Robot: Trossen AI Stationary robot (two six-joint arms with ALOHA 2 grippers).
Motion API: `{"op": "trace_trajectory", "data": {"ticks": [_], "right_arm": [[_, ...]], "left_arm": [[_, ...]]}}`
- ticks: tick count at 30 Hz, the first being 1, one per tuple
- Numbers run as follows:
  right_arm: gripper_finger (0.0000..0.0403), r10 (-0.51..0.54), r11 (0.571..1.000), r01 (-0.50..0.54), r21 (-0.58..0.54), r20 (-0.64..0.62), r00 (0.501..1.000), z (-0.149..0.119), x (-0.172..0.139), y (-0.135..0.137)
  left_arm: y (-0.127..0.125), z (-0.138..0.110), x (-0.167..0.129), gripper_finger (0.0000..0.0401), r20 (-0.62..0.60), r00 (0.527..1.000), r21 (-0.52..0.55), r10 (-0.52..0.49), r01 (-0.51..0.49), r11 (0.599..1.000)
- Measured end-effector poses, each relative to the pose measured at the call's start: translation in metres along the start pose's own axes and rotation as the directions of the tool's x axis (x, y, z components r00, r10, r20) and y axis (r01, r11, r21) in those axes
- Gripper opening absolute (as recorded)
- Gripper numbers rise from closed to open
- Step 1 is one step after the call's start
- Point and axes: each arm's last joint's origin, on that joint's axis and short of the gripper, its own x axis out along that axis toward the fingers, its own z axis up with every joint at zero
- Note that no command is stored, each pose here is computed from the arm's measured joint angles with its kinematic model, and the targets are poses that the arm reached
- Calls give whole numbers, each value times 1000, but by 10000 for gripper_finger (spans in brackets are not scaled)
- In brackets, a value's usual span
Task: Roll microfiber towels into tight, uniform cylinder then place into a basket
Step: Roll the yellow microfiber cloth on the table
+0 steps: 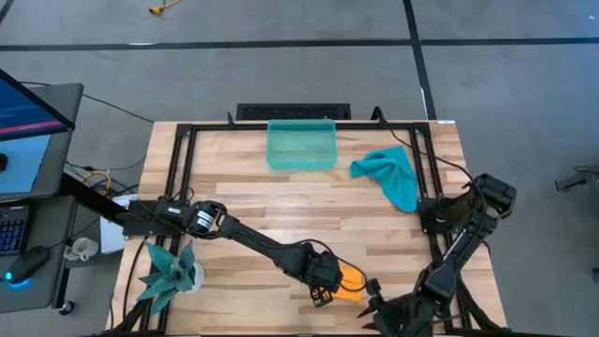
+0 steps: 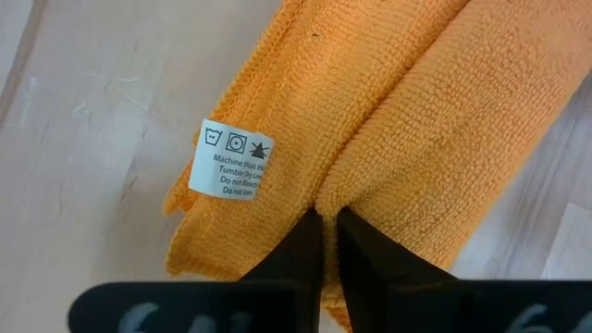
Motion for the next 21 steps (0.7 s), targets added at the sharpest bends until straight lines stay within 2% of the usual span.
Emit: {"op": "trace_trajectory", "data": {"ticks": [5,15,21], "right_arm": [[152,-99,995,99,-11,-125,987,-15,1,-8],[187,-105,992,114,46,-163,981,-15,10,-21],[216,-142,989,147,5,-245,959,-34,33,-22]], "left_arm": [[0,0,0,18,-4,1000,-3,-3,3,1000],[0,0,0,18,-3,1000,3,-3,3,1000],[0,0,0,18,0,1000,4,0,0,1000]]}}
